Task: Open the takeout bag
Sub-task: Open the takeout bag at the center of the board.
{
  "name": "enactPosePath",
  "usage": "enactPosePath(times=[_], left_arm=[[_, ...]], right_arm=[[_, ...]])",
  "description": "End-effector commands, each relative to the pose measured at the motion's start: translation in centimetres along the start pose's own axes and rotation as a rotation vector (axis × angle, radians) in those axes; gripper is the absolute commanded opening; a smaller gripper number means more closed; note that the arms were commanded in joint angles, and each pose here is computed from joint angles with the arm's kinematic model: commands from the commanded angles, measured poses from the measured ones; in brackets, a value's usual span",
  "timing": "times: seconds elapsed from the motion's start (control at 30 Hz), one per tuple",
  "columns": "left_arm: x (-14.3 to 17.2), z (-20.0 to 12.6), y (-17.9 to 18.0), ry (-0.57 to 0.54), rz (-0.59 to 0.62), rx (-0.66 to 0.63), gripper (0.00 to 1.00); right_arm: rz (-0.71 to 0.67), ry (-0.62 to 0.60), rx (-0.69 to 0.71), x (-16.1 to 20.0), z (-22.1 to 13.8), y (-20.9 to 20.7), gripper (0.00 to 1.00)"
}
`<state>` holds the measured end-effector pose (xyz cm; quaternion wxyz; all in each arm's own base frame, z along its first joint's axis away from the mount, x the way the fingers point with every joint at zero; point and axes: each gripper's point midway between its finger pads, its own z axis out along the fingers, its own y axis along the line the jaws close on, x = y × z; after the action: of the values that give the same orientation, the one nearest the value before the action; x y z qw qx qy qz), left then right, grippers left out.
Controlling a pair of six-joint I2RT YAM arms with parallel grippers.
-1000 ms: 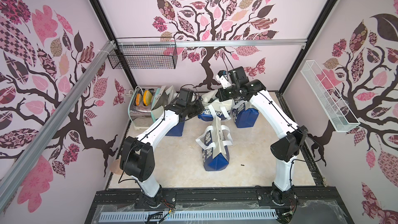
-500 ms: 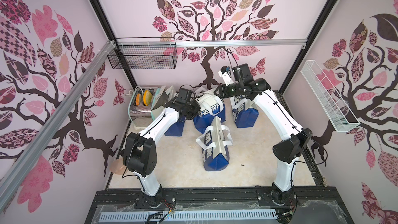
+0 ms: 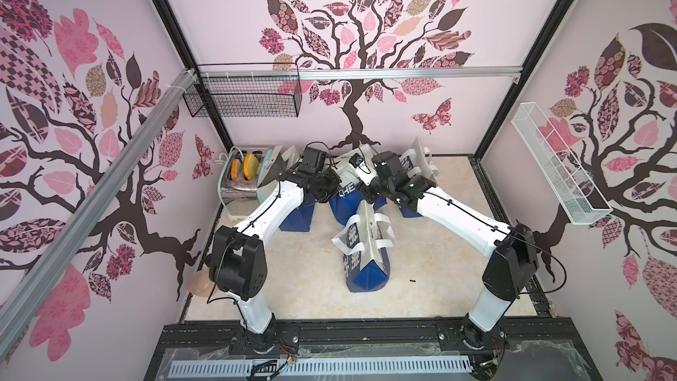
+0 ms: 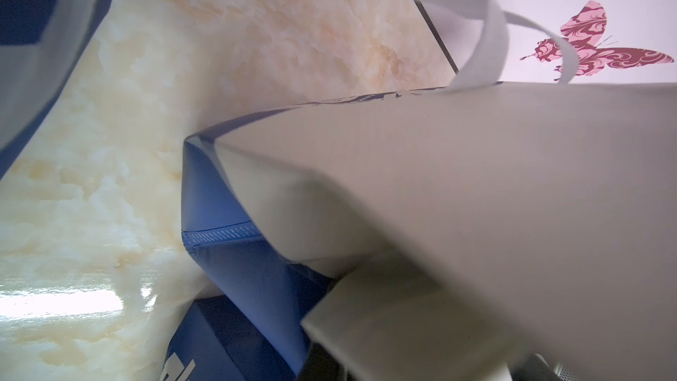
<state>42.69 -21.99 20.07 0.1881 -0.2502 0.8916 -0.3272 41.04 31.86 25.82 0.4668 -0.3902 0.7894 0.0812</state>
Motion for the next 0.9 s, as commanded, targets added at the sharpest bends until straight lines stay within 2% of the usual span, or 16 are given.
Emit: enactPosePath(times=[0.0,0.23,0.6,0.87], left_arm=[[0.1,-0.4,0.9,0.0,0.031,-0.041,0.0],[0.4,-0.6,1.6,0.007,0.059,-0.067,0.0],[0.2,-0.9,1.5,-0.002,0.074,-0.074,0.0],[0.3,-1.0,1.6,0.001,0.094,-0.08,0.0]], right_arm=[[-0.054,-0.207,0.157,-6.3,-1.9,-3.7,0.4],[-0.083,-0.243,0.226,-8.0,-1.2,-4.9,0.37],[-0.157,-0.191,0.126,-5.3,-0.6,-2.0,0.36],[-0.185,-0.177,0.14,-5.0,0.1,-1.6,0.4]])
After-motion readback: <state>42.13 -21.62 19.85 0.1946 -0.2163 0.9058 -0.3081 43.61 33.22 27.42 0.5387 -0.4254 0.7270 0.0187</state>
